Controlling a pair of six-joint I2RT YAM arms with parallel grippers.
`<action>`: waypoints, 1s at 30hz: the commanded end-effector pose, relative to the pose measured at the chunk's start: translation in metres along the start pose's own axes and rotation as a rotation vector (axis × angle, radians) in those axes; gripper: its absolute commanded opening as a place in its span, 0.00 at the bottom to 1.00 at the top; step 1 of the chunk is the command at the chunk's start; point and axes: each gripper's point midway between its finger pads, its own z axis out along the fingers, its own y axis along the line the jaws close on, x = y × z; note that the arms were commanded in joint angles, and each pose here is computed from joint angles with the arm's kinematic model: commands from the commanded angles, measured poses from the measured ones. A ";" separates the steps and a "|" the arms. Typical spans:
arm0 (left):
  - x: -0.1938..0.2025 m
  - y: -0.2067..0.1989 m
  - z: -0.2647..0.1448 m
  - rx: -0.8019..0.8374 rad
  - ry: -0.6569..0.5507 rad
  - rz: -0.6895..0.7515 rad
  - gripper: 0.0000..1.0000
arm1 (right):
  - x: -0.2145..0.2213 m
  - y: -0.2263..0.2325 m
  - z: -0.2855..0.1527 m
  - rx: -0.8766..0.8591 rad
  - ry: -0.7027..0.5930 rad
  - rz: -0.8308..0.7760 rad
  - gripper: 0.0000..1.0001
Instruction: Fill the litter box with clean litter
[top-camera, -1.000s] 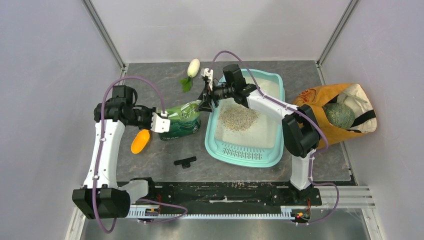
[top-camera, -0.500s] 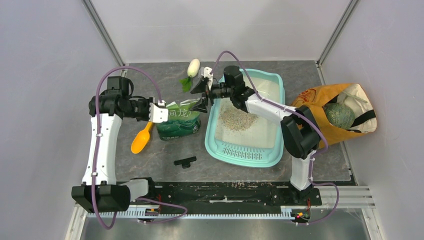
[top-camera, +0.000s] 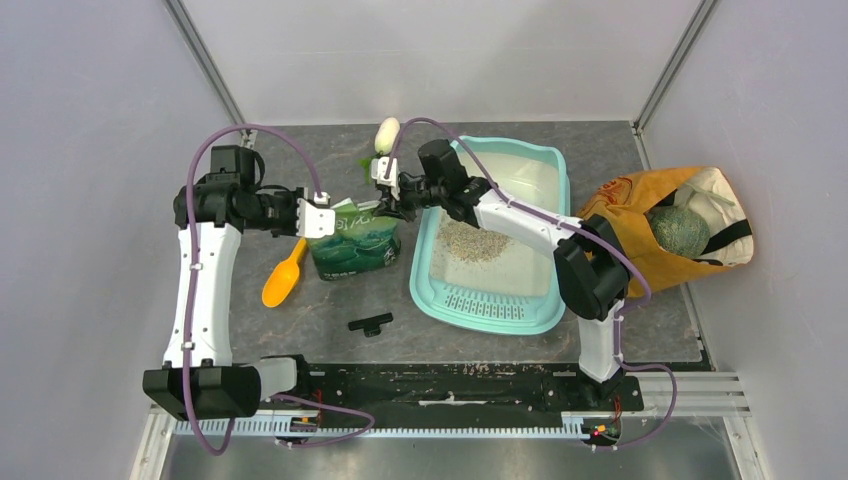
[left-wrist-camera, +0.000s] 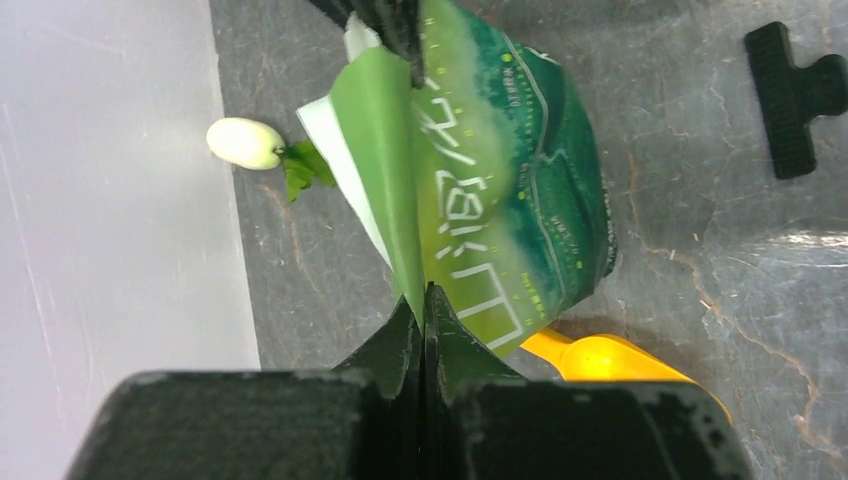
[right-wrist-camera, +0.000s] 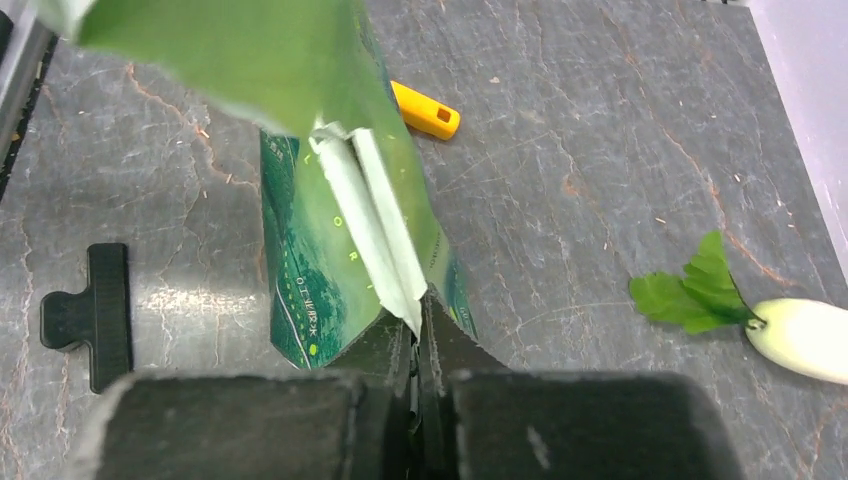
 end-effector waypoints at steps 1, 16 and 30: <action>-0.019 -0.031 -0.007 0.083 -0.059 0.048 0.02 | 0.006 -0.032 -0.008 0.156 0.087 0.022 0.00; -0.010 -0.006 0.002 -0.044 -0.051 -0.082 0.02 | -0.040 0.004 -0.019 0.028 -0.069 0.075 0.76; -0.025 0.033 -0.005 -0.129 -0.111 -0.207 0.02 | -0.063 -0.003 0.020 0.036 -0.185 0.080 0.49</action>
